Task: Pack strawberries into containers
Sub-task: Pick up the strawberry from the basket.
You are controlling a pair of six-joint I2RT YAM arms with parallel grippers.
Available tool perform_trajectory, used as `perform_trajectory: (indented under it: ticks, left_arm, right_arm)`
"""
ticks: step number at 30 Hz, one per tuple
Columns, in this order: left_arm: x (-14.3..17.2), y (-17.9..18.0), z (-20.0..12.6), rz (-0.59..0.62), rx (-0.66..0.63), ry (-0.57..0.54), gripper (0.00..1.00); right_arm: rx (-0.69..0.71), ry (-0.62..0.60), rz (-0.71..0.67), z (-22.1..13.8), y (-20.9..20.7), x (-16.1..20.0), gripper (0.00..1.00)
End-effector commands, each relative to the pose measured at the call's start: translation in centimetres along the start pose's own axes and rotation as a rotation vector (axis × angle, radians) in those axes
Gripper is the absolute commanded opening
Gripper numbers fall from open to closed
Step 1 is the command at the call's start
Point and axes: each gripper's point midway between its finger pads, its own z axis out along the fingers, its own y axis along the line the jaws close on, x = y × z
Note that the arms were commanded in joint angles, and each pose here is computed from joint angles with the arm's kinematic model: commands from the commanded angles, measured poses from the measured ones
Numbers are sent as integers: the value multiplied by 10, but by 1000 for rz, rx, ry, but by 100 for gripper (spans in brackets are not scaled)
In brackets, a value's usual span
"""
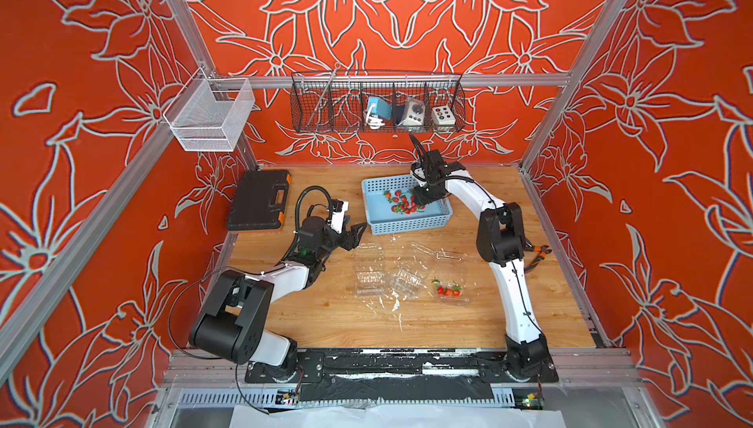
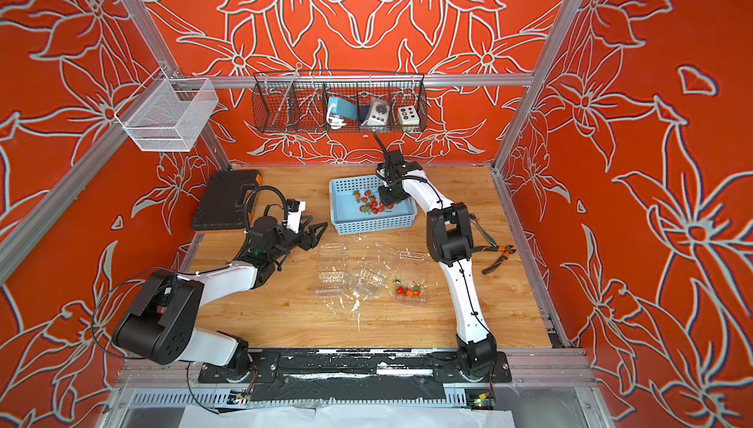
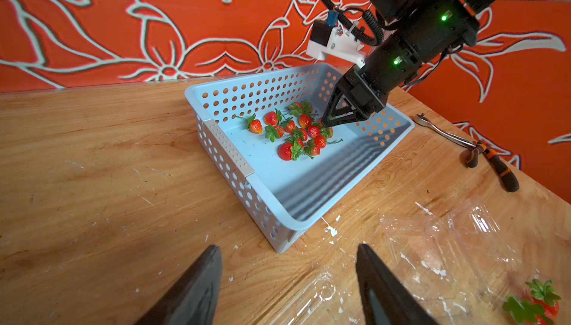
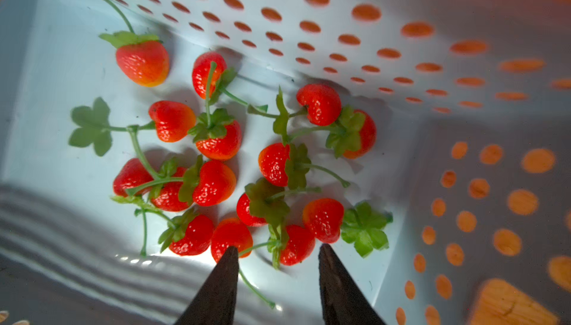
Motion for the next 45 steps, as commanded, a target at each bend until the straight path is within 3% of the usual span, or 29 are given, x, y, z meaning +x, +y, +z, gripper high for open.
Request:
perform_trajectory:
  ticks: [1, 13, 19, 27, 45]
  left_arm:
    - [-9, -2, 3, 22, 5, -17, 68]
    - [-8, -2, 4, 20, 7, -13, 68]
    - [-9, -1, 4, 23, 2, -15, 68]
    - [-9, -2, 3, 22, 3, -15, 68]
    - [-11, -3, 1, 22, 8, -22, 68]
  right_arm:
    - [43, 60, -3, 5, -12, 9, 45]
    - [65, 99, -3, 26, -17, 14, 41]
    - [64, 80, 5, 25, -18, 8, 25]
    - [52, -14, 7, -13, -12, -12, 7]
    - [-19, -147, 3, -90, 12, -18, 6]
